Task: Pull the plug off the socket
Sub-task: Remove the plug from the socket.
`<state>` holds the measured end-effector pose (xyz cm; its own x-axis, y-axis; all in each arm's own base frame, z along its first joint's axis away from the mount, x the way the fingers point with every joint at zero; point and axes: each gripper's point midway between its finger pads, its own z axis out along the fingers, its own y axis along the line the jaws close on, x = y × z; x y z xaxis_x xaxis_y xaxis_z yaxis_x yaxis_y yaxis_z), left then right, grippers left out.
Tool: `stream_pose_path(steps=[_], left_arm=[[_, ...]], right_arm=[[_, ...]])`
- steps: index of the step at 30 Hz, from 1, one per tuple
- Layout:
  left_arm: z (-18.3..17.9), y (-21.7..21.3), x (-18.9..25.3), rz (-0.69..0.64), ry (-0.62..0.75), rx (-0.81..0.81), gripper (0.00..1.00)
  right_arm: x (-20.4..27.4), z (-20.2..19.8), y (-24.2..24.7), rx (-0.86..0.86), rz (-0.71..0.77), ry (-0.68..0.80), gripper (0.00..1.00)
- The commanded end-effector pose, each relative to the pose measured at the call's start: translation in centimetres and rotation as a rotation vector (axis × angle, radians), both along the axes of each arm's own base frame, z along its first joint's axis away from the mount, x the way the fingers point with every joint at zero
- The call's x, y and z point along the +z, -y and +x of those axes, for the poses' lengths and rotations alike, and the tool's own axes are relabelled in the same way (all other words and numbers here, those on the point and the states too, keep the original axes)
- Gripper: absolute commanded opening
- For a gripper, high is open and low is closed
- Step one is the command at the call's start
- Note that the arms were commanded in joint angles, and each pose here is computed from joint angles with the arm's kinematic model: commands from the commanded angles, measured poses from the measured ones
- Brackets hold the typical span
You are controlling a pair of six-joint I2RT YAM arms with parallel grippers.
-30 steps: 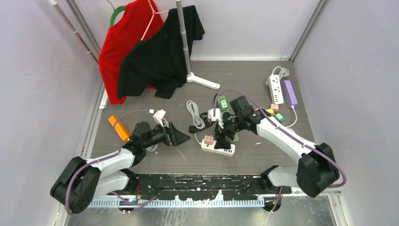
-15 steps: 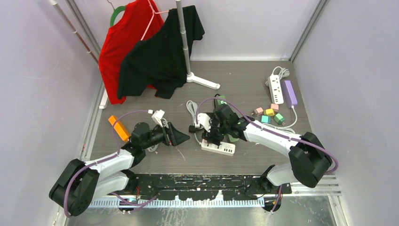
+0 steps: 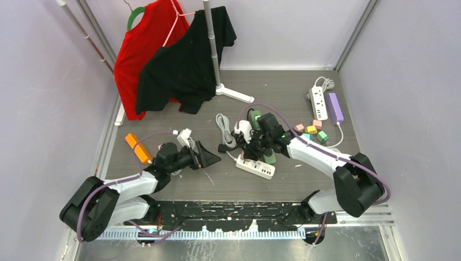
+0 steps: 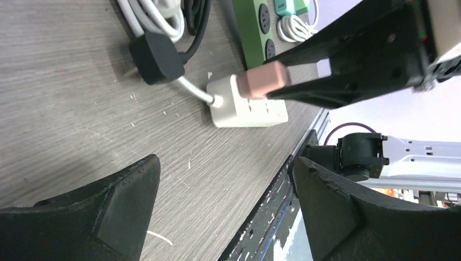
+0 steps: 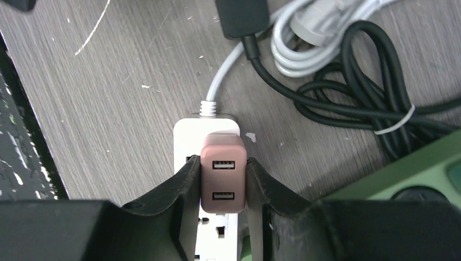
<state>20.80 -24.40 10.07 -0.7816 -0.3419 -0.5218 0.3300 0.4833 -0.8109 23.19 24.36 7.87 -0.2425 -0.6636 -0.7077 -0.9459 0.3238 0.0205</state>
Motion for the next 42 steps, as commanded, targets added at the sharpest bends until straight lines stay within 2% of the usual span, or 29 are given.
stream_pose_path(steps=[1, 16, 17, 29, 38, 40, 42], left_arm=[[0.2, 1.3, 0.9, -0.06, -0.027, 0.035, 0.92], [-0.7, 5.2, -1.8, -0.036, -0.167, 0.099, 0.88], [-0.8, 5.3, -2.0, -0.038, -0.173, 0.1, 0.84], [-1.0, 7.3, -3.9, -0.037, -0.236, 0.113, 0.78], [-0.8, 9.3, -5.0, -0.022, -0.274, 0.092, 0.69], [-0.6, 9.7, -5.3, -0.023, -0.28, 0.089, 0.6], [-0.4, 10.0, -5.5, -0.025, -0.291, 0.089, 0.57]], right_arm=[[3.9, 0.6, -1.0, -0.052, 0.201, -0.043, 0.01], [3.2, 1.1, -0.9, -0.126, 0.253, -0.117, 0.01], [3.3, 1.2, -1.0, -0.127, 0.256, -0.115, 0.01], [3.3, 1.0, -1.1, -0.123, 0.258, -0.108, 0.01], [3.1, 0.5, -1.4, -0.099, 0.251, -0.099, 0.01], [3.1, 0.4, -1.6, -0.087, 0.249, -0.091, 0.01], [3.1, 0.2, -1.7, -0.075, 0.247, -0.087, 0.01]])
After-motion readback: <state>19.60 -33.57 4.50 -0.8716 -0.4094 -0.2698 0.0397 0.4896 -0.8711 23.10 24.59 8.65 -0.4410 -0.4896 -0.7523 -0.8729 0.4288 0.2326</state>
